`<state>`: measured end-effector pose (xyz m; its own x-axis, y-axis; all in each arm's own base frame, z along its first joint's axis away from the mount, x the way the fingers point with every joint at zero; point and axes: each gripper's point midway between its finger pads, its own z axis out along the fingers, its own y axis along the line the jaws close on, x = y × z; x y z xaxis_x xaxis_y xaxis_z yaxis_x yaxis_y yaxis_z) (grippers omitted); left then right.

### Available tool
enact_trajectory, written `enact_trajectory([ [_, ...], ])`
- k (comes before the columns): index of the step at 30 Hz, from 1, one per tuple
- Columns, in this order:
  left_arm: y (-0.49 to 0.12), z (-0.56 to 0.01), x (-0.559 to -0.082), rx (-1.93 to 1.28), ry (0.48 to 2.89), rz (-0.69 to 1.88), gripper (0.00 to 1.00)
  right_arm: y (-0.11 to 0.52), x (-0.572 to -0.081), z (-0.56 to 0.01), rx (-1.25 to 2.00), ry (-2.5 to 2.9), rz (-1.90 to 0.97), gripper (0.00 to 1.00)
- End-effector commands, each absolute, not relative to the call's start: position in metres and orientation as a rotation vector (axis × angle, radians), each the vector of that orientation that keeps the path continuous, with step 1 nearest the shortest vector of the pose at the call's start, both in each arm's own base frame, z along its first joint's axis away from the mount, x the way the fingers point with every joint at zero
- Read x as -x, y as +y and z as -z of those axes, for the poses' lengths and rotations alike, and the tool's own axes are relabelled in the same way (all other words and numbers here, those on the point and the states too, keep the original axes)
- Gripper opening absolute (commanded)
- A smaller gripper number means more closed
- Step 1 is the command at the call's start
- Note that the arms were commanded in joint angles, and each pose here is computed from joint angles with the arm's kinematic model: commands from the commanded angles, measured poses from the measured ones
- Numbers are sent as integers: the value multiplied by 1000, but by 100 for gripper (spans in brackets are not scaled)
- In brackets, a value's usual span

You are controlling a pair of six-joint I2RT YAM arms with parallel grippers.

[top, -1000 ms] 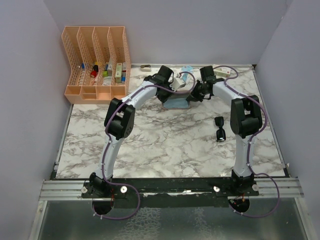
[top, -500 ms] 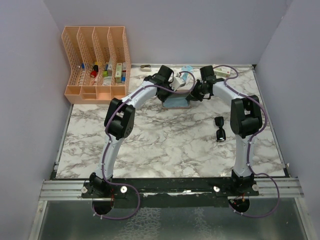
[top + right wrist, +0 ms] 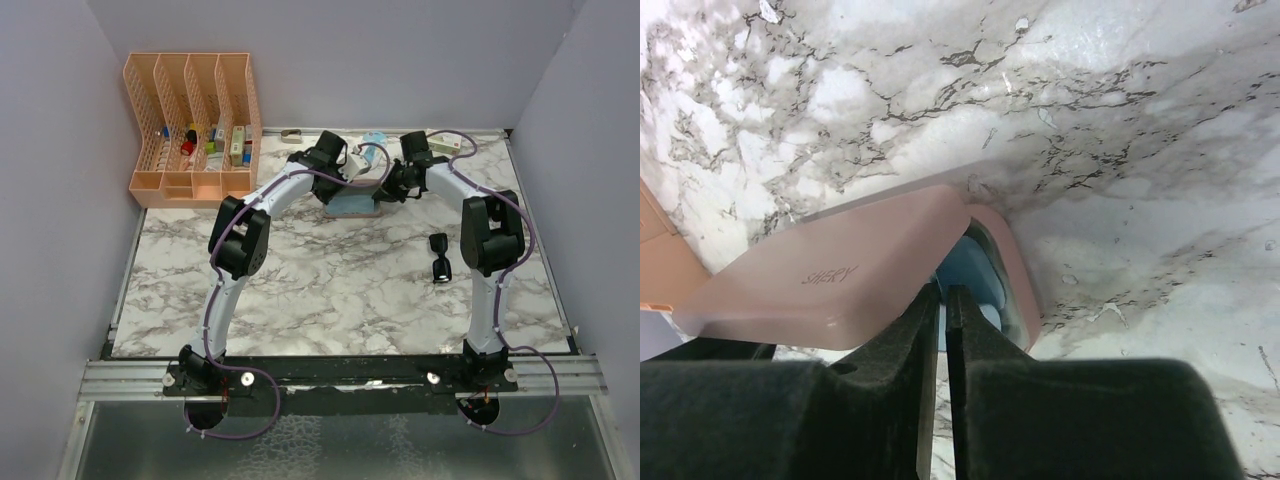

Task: Organize the sunglasses
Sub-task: Place the glasses cleaning cloth in the sunglasses case.

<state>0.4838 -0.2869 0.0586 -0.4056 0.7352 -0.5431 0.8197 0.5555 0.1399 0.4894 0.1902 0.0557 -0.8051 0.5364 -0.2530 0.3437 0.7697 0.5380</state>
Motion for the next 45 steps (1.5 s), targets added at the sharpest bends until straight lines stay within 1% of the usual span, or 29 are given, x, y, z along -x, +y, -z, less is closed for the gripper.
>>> enact_trajectory([
  [1,-283,-61,-481,-1235,2245,181,6,183,-495,-56,-674,2547,-661,12],
  [3,-283,-63,-481,-1230,2238,181,10,183,-493,-56,-677,2549,-662,14],
  [6,-285,-66,-478,-1234,2227,205,15,182,-491,-57,-678,2549,-658,15],
  [8,-287,-67,-476,-1235,2223,224,23,181,-490,-59,-679,2546,-654,15],
  [9,-288,-67,-475,-1236,2222,225,25,181,-490,-59,-679,2545,-653,15],
  [12,-289,-66,-474,-1236,2223,230,35,180,-490,-62,-675,2540,-653,15],
  [16,-291,-72,-476,-1229,2208,231,40,179,-488,-67,-669,2535,-651,15],
  [20,-291,-76,-475,-1221,2208,228,49,177,-482,-73,-661,2531,-648,15],
  [25,-286,-84,-469,-1216,2199,223,54,175,-472,-83,-623,2544,-642,15],
  [28,-283,-90,-464,-1214,2187,219,61,173,-464,-90,-603,2545,-641,16],
  [32,-280,-94,-458,-1213,2186,219,62,170,-454,-92,-597,2549,-629,18],
  [36,-278,-93,-455,-1208,2199,213,62,168,-444,-85,-603,2584,-622,17],
  [39,-276,-102,-455,-1199,2190,200,63,162,-434,-96,-576,2583,-589,17],
  [42,-273,-124,-454,-1191,2154,188,63,141,-416,-111,-566,2595,-456,17],
  [45,-273,-156,-445,-1174,2120,221,63,113,-386,-122,-584,2629,-299,17],
])
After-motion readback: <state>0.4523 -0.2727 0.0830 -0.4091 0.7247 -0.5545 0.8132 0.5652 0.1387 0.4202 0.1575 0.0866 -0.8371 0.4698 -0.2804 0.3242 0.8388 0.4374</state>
